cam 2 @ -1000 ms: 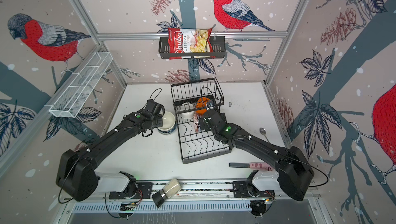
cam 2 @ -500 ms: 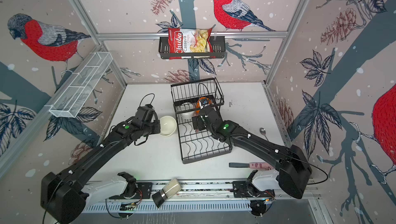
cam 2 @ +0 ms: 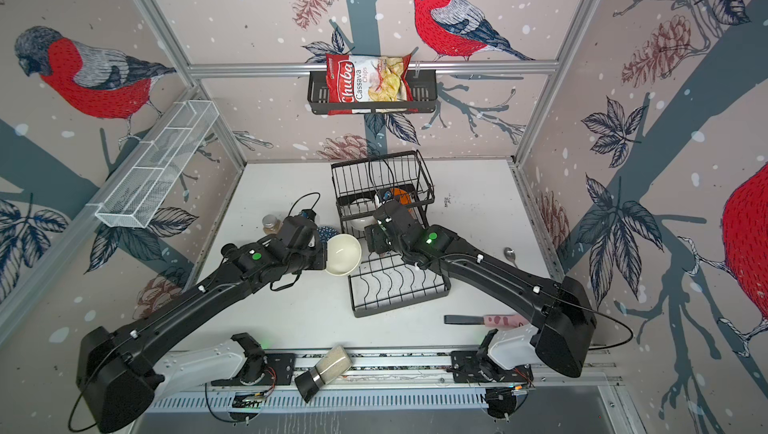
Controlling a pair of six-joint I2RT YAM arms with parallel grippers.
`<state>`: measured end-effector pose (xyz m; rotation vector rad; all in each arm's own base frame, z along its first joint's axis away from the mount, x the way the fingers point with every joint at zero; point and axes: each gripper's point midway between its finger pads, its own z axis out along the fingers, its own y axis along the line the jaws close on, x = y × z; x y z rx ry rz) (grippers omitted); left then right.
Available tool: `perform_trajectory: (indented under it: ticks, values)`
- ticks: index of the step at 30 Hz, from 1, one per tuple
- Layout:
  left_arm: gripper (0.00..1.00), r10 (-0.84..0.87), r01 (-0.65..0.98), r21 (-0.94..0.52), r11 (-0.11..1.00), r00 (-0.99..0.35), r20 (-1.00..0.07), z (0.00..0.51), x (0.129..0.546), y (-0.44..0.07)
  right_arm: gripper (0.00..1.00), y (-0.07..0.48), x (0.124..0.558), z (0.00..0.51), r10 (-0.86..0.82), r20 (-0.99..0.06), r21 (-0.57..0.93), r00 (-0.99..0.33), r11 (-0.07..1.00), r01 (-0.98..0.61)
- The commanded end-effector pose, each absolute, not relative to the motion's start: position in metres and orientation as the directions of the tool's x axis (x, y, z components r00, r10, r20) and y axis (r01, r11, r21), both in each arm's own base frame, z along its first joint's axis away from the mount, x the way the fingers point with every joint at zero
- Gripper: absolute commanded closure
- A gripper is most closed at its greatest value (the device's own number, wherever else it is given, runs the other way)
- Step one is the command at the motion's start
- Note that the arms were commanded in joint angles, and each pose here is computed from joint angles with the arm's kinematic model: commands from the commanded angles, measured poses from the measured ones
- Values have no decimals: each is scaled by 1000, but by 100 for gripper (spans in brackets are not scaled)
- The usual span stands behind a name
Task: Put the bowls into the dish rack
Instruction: 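Lift the cream bowl off the stack with the left gripper toward the rack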
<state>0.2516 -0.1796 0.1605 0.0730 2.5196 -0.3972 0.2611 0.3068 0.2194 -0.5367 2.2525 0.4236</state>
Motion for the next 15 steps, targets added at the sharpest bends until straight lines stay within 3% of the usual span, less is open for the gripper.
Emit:
perform_trajectory:
  ticks: [1,8,15]
  values:
    - [100,-94,119,-306,945,-795,-599,170,265,-191,23,301,245,216,-267,-712,135,-650,856,-500]
    - [100,-79,136,-303,943,-793,-604,167,266,-212,35,296,229,214,-281,-684,143,-673,853,-501]
    - [100,-41,149,-254,956,-787,-616,166,271,-230,40,296,226,212,-294,-661,133,-690,860,-493]
